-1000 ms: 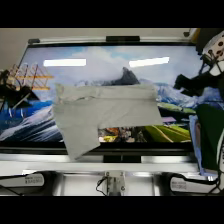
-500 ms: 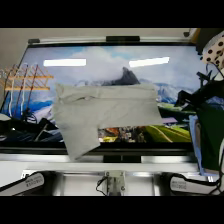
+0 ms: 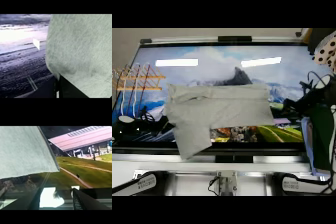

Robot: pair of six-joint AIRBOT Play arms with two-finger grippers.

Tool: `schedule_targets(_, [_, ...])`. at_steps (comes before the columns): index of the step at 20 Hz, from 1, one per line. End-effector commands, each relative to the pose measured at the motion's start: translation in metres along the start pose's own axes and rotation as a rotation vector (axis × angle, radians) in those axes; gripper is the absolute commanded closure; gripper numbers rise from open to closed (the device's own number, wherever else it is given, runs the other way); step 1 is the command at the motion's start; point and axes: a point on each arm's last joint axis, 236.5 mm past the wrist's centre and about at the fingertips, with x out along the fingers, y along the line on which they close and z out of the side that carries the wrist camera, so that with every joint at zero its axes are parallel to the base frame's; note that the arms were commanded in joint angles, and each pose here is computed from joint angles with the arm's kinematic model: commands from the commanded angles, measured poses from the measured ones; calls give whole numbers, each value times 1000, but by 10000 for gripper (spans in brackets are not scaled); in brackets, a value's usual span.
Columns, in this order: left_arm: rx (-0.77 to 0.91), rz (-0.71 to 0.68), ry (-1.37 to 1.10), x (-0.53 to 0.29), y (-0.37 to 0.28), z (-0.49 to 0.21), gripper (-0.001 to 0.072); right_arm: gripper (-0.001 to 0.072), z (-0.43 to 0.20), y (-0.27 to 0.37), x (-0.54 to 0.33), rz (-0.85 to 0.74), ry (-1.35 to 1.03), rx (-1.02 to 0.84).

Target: Fold the shirts.

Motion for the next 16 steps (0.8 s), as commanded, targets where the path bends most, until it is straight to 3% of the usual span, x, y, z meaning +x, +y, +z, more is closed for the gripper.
schedule_targets(1, [12, -6, 5, 2, -4, -2, 669, 203, -8, 5, 42, 65, 55, -22])
schedule_targets(12, [117, -53, -5, -23, -34, 5, 669, 218, 2, 36, 99, 119, 90, -83])
schedule_targets(15, [160, -71, -38, -37, -51, 21, 669, 633, 7, 47, 101, 131, 65, -60])
schedule_targets(16, [179, -76, -56, -42, -57, 28, 669, 636, 8, 51, 98, 145, 59, -60])
